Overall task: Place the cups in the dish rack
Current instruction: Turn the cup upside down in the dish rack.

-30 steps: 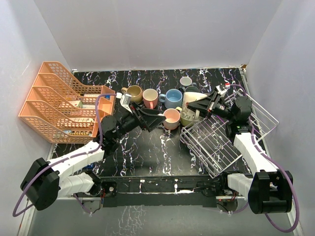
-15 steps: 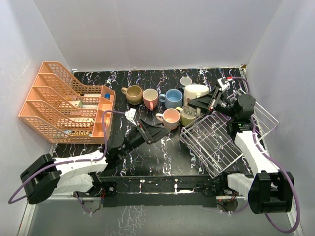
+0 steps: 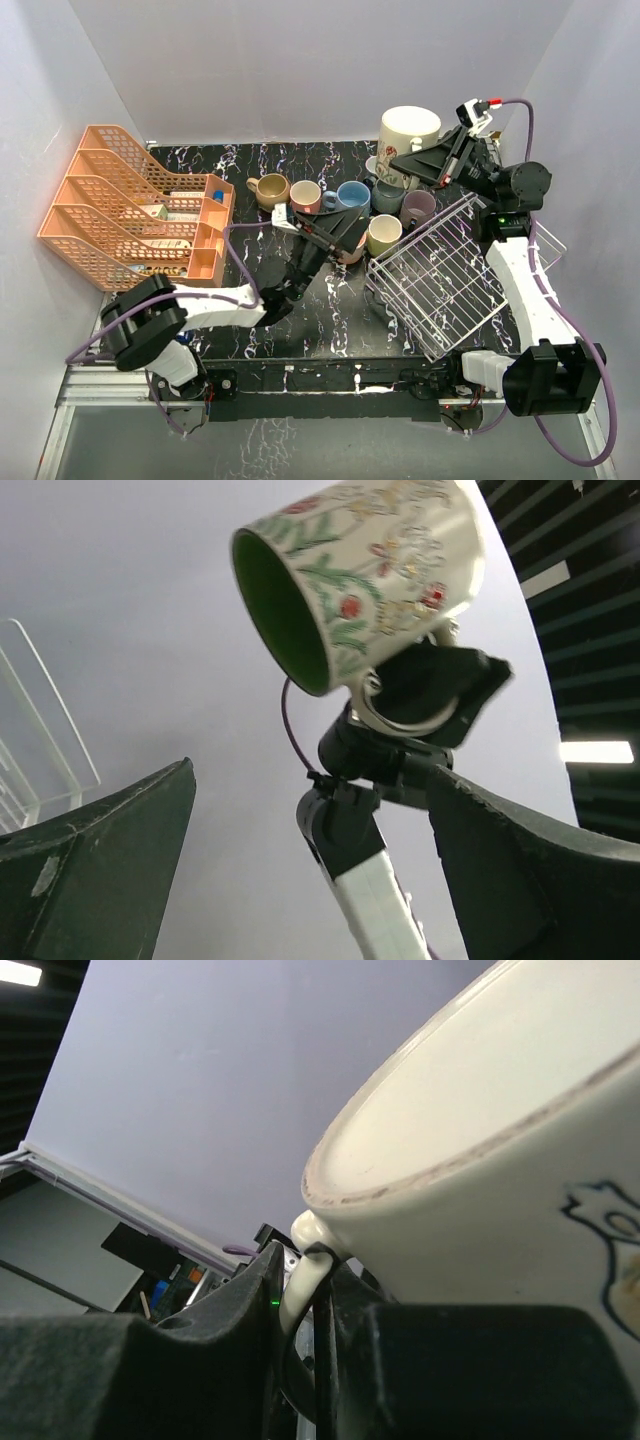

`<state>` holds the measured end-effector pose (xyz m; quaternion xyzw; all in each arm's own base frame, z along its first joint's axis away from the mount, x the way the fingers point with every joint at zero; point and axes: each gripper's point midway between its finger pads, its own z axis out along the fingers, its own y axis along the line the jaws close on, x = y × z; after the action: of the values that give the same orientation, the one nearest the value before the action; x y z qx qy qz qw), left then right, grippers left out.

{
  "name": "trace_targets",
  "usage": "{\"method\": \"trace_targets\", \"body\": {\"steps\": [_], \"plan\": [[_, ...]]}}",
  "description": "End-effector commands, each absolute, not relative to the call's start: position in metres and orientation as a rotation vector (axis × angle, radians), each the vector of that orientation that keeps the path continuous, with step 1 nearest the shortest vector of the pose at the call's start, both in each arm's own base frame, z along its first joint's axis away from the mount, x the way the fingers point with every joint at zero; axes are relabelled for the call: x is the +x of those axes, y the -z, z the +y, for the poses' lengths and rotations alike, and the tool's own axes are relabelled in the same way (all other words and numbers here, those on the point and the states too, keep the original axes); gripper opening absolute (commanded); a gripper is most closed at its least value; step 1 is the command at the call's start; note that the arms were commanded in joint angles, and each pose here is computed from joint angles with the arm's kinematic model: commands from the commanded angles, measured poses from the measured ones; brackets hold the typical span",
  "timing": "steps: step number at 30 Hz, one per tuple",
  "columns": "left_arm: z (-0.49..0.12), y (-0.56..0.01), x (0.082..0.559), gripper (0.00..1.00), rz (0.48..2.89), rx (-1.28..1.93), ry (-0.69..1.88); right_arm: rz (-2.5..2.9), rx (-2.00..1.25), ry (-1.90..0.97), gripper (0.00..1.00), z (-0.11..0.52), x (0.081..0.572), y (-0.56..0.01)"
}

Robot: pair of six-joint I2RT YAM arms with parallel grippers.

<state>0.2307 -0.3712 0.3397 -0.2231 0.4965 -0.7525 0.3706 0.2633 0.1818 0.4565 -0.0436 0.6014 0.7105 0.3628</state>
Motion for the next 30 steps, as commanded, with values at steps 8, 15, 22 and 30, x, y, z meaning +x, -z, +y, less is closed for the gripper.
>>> {"method": "trace_targets", "body": {"steps": [8,15,22,30], "plan": [[-0.378,-0.428,0.248,0.97,0.809,-0.694,2.236,1.282,-0.341,-1.746,0.08,0.179,0.216,-0.519],[-0.376,-0.45,0.248,0.96,0.723,-0.671,2.265,1.28,-0.353,-1.757,0.08,0.181,0.206,-0.518],[-0.37,-0.481,0.248,0.86,0.607,-0.63,2.32,1.294,-0.345,-1.76,0.08,0.181,0.201,-0.512],[-0.361,-0.494,0.253,0.55,0.521,-0.648,2.34,1.318,-0.316,-1.762,0.08,0.181,0.201,-0.503]]}}
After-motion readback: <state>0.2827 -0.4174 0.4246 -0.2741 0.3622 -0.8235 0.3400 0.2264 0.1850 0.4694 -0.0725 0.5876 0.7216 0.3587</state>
